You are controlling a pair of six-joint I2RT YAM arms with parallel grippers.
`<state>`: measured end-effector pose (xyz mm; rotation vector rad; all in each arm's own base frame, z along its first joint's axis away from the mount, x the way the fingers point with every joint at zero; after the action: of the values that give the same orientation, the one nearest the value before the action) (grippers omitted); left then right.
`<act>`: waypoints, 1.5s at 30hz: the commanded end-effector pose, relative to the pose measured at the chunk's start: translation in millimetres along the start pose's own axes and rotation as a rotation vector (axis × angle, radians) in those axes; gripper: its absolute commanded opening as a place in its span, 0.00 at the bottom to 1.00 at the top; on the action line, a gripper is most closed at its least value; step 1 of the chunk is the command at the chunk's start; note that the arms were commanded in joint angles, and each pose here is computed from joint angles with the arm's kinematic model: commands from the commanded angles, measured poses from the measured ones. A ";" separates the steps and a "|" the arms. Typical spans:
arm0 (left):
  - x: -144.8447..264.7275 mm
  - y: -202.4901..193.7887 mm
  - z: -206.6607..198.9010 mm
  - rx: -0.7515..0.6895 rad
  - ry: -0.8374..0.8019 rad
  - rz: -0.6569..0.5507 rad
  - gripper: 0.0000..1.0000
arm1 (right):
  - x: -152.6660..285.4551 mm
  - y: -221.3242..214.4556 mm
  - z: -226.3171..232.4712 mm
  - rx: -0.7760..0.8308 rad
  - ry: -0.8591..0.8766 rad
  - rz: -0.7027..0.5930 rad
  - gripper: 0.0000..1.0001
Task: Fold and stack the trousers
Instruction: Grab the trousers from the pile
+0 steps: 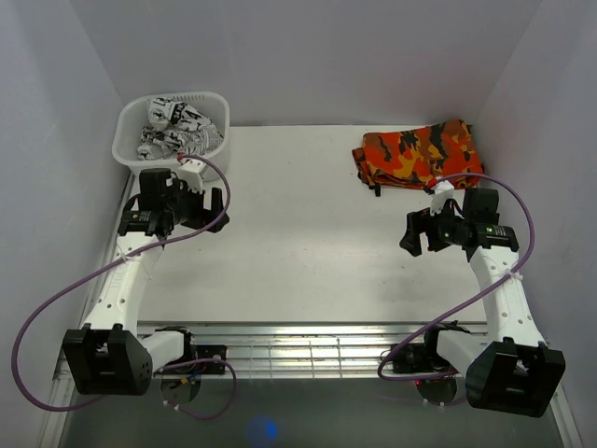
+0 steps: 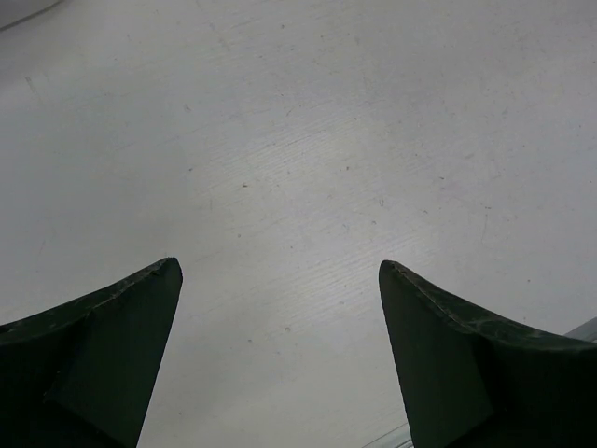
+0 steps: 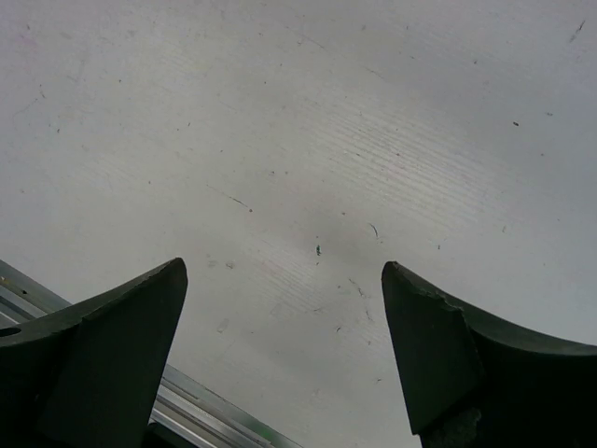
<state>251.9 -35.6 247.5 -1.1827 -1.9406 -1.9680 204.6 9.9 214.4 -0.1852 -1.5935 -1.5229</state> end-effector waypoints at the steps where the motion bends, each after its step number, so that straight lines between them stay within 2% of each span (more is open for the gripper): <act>1: 18.7 15.2 -4.1 -0.044 0.028 -0.088 0.98 | -1.1 4.1 -0.1 0.011 0.007 -0.025 0.90; 6: 17.4 63.9 9.1 0.023 0.122 -0.132 0.98 | -3.2 6.3 -1.8 0.006 0.011 -0.023 0.90; 7: 27.1 92.3 10.9 0.012 0.151 -0.197 0.98 | -4.5 6.5 -2.8 0.003 0.010 -0.020 0.90; 12: 25.3 162.6 38.8 0.028 0.345 -0.333 0.98 | -8.5 5.6 -8.1 -0.009 -0.011 0.011 0.90; 13: 12.6 169.3 47.8 0.033 0.370 -0.333 0.98 | -9.6 5.0 -9.0 -0.011 -0.012 0.017 0.90; 14: 14.3 188.0 52.0 0.015 0.395 -0.410 0.98 | -10.3 4.2 -9.5 -0.010 -0.012 0.021 0.90; 19: -31.7 220.2 91.0 0.035 0.530 -0.500 0.98 | -18.3 3.3 -13.4 -0.045 -0.002 0.056 0.90; 20: -59.8 214.7 104.6 0.045 0.535 -0.458 0.98 | -19.6 3.6 -14.4 -0.050 -0.001 0.063 0.90; 22: -75.6 224.0 118.0 0.053 0.571 -0.468 0.98 | -23.4 4.3 -17.6 -0.063 -0.005 0.082 0.90; 23: -106.4 212.5 131.7 0.065 0.579 -0.409 0.98 | -24.2 5.0 -18.5 -0.064 -0.006 0.085 0.90; 24: -109.9 221.2 137.8 0.067 0.596 -0.423 0.98 | -25.1 4.7 -19.6 -0.066 -0.010 0.091 0.90; 26: -131.5 213.5 152.6 0.117 0.613 -0.381 0.98 | -27.9 4.0 -21.5 -0.074 -0.011 0.103 0.90; 27: -152.5 211.0 162.2 0.132 0.618 -0.361 0.98 | -29.2 3.0 -22.7 -0.077 -0.016 0.112 0.90; 30: -181.8 192.4 195.9 0.188 0.644 -0.288 0.98 | -31.3 0.2 -24.5 -0.076 -0.027 0.128 0.90; 34: -221.2 161.4 215.0 0.187 0.645 -0.201 0.98 | -33.1 -6.6 -24.7 -0.081 -0.031 0.151 0.90; 40: -255.2 116.8 244.9 0.203 0.715 -0.105 0.98 | -33.6 -13.0 -24.9 -0.080 -0.046 0.167 0.90; 45: -265.0 100.5 260.2 0.224 0.692 -0.094 0.97 | -33.6 -12.6 -25.6 -0.086 -0.050 0.174 0.90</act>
<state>601.3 52.3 128.5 -0.3386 -1.7796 -1.8111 224.9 0.0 175.4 -0.4225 -1.4795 -1.4617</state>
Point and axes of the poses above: each gripper's point midway between its finger pads, its own x axis back along the fingers, its own z axis along the line the jaws close on, y = z × x, the point moved 9 cm from there along x, back along the fingers, and after that the axes turned 1 degree about -x, right-handed, at the moved point
